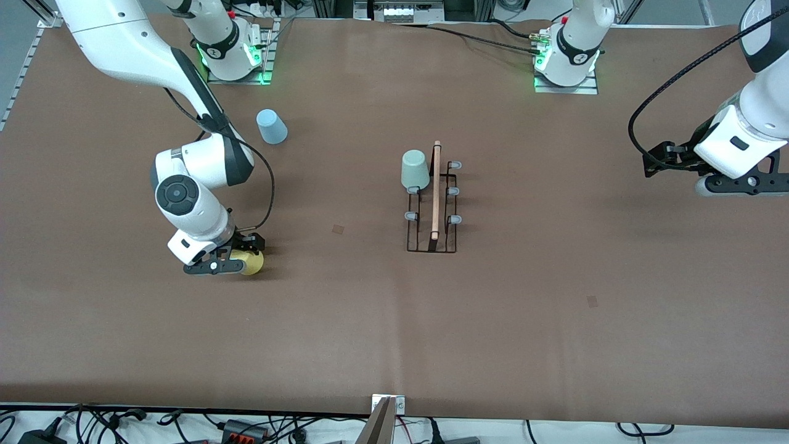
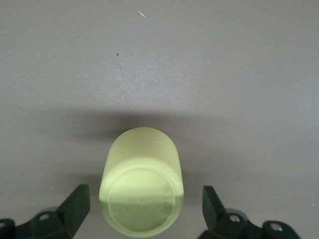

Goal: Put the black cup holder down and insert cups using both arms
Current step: 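Grasp the yellow cup with the right gripper and lift it, then carry the yellow cup to the rack with the right gripper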

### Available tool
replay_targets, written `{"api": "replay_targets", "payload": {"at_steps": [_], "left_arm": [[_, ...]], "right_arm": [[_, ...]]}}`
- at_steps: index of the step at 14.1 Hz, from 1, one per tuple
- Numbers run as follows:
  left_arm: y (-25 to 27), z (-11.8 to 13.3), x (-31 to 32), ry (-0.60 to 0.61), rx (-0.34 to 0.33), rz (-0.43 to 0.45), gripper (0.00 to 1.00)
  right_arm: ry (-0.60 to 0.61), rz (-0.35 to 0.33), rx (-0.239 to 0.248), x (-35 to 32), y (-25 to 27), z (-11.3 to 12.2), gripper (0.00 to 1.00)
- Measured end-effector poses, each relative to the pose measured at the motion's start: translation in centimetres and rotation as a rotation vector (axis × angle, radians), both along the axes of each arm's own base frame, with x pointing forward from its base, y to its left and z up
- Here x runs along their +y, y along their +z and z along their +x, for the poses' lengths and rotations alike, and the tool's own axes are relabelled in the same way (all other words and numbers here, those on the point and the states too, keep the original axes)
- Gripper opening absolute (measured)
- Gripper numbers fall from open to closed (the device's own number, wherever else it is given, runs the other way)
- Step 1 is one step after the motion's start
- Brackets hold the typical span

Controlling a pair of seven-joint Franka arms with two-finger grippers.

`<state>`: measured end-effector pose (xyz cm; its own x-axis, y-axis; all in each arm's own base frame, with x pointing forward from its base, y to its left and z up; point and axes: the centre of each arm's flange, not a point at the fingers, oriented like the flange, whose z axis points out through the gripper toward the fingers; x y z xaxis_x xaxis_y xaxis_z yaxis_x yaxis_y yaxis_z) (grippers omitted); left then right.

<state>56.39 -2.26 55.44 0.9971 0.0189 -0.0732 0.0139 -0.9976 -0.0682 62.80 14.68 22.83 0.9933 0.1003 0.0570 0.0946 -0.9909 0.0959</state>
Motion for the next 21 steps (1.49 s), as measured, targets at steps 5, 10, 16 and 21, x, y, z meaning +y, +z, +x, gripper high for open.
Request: {"api": "replay_targets", "payload": {"at_steps": [5, 10, 16, 21], "left_arm": [[0.0, 0.0, 0.0, 0.000, 0.000, 0.000, 1.00], [0.0, 0.1, 0.0, -0.001, -0.005, 0.000, 1.00], [0.1, 0.1, 0.1, 0.002, -0.009, -0.001, 1.00], [0.1, 0.0, 0.1, 0.002, -0.003, 0.000, 1.00]], "right_arm": [[0.007, -0.003, -0.008, 0.0, 1.1, 0.2, 0.66], [0.002, -0.039, 0.024, 3.0, 9.4, -1.0, 0.66], [-0.249, 0.154, -0.022, 18.7, 22.0, -6.7, 0.66], [-0.395, 0.233, -0.029, 31.4, 21.0, -9.4, 0.66]]}}
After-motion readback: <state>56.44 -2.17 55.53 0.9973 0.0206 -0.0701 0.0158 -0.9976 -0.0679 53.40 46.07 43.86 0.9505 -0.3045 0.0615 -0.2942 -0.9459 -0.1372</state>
